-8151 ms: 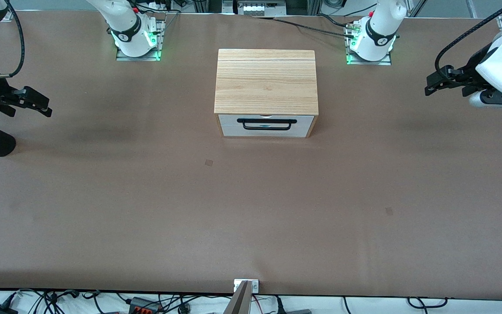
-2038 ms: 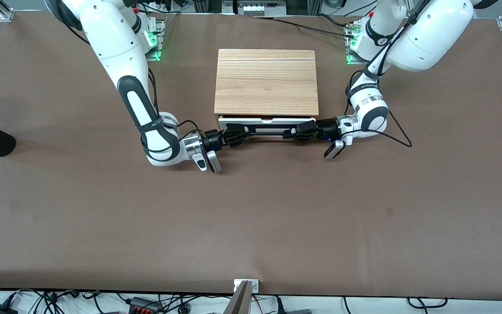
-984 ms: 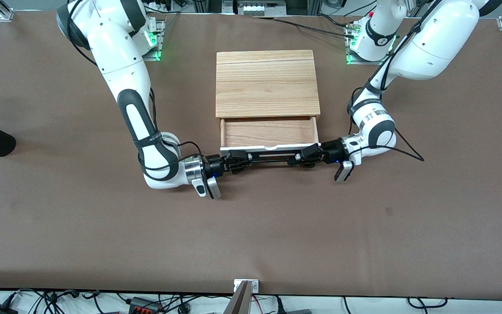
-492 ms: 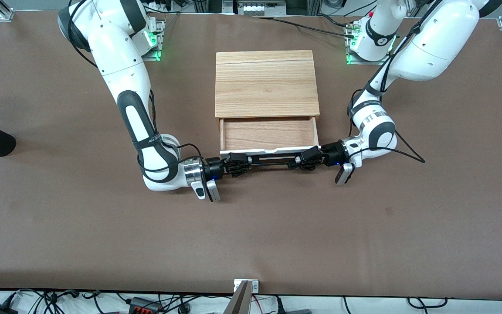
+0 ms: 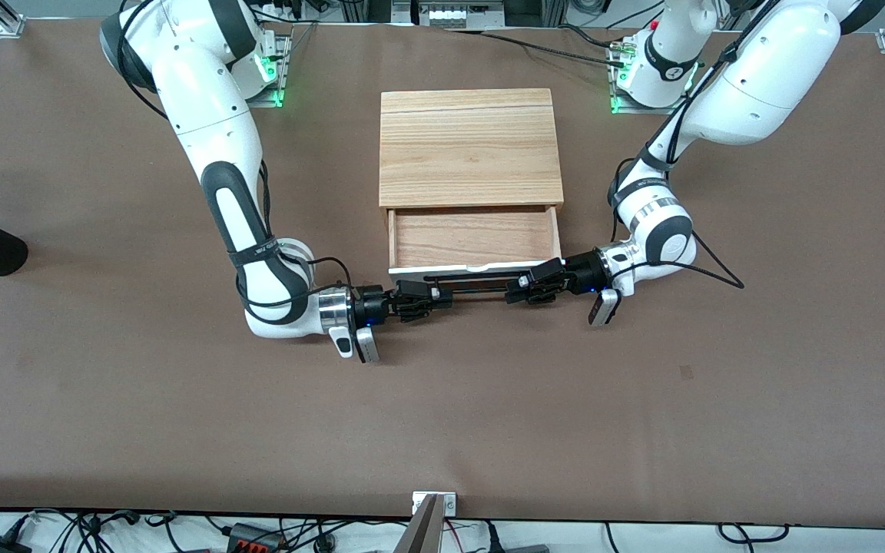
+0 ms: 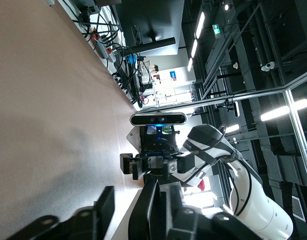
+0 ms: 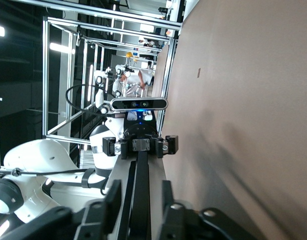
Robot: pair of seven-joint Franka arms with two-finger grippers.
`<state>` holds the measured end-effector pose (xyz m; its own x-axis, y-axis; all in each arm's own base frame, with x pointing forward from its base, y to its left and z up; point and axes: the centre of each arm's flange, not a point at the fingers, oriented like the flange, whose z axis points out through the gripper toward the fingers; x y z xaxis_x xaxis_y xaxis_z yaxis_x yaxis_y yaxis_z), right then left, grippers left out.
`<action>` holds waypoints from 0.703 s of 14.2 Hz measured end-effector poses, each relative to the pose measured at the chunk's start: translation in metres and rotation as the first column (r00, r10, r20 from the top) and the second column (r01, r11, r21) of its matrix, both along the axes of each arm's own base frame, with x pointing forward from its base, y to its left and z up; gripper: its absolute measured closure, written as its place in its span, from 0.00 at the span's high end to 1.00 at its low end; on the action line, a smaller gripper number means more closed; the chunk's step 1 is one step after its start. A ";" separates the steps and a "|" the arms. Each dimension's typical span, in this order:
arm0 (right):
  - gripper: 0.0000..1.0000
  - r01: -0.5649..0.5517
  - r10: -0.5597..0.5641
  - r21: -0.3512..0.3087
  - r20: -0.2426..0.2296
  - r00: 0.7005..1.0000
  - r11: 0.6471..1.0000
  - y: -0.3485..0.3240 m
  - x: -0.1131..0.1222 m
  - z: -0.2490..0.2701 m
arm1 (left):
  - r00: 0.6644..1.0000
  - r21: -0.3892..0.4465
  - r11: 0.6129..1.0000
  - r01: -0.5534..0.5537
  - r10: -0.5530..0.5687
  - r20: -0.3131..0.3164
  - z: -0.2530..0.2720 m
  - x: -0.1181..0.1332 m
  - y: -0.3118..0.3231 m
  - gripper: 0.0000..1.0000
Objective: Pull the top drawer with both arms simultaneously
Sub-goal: 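Open both grippers and release the drawer handle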
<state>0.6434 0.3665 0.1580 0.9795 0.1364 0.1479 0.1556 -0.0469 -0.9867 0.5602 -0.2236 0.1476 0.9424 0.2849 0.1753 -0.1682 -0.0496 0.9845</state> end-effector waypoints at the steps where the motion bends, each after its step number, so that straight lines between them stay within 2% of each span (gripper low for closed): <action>1: 0.58 0.001 -0.001 -0.001 -0.005 1.000 1.000 0.000 0.000 0.000 | 1.000 -0.001 1.000 0.000 0.000 0.002 0.001 0.001 -0.001 0.67; 4: 0.89 0.001 -0.001 -0.001 -0.010 1.000 1.000 0.000 0.001 0.001 | 1.000 0.024 1.000 -0.012 0.012 0.005 0.008 0.012 -0.001 0.98; 5: 0.99 0.002 -0.002 -0.001 -0.010 1.000 1.000 0.000 0.001 0.002 | 1.000 0.039 0.999 -0.010 0.010 -0.008 0.011 0.018 -0.001 1.00; 8: 1.00 0.001 -0.001 -0.006 -0.010 1.000 1.000 0.000 0.009 0.013 | 0.997 0.105 0.992 0.069 -0.066 -0.030 0.026 0.037 0.003 1.00; 10: 1.00 -0.026 0.025 -0.072 -0.019 1.000 0.997 -0.007 0.026 0.036 | 0.989 0.191 0.970 0.149 -0.145 -0.033 0.033 0.050 0.021 1.00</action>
